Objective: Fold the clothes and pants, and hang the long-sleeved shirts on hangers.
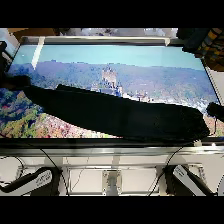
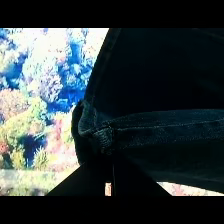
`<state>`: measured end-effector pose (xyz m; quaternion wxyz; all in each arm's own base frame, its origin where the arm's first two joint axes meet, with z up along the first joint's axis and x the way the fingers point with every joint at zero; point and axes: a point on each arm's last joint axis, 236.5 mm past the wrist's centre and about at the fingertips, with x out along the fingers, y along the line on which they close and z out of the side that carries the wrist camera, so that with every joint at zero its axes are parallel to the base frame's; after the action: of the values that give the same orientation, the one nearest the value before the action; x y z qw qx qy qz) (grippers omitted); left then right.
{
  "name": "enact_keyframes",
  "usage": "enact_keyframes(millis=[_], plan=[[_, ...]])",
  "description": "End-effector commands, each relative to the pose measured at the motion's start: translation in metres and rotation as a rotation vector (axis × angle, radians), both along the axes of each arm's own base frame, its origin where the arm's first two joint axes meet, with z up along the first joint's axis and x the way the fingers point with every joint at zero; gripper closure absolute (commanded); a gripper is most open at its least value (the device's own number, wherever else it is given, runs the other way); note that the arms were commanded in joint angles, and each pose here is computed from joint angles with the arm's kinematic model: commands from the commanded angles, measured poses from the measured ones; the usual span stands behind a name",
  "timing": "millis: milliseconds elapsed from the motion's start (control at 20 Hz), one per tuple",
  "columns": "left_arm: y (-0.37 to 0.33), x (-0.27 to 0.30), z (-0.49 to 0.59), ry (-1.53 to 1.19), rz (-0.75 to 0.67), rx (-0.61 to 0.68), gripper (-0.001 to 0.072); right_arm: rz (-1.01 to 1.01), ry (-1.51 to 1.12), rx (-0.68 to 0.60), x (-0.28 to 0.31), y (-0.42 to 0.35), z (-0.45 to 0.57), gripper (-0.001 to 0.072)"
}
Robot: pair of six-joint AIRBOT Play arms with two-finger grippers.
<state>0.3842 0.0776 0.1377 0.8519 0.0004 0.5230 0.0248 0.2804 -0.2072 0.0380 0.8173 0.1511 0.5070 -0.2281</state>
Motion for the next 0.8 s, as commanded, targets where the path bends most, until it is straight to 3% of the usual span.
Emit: enact_keyframes(millis=[0,350,750], plan=[[-0.001,-0.009,-0.004,0.039,0.012,-0.009,0.0688,0.001,-0.007,-0.007,0.002,-0.001,0.001,0.0334],[0.002,0.007,-0.049,0.139,0.018,-0.039,0.0688,0.000,-0.009,-0.009,0.002,-0.002,0.001,0.0334],[0.007,0.108,-0.058,-0.169,0.034,-0.052,0.0689,0.000,-0.010,-0.008,0.002,-0.002,0.001,0.0334]])
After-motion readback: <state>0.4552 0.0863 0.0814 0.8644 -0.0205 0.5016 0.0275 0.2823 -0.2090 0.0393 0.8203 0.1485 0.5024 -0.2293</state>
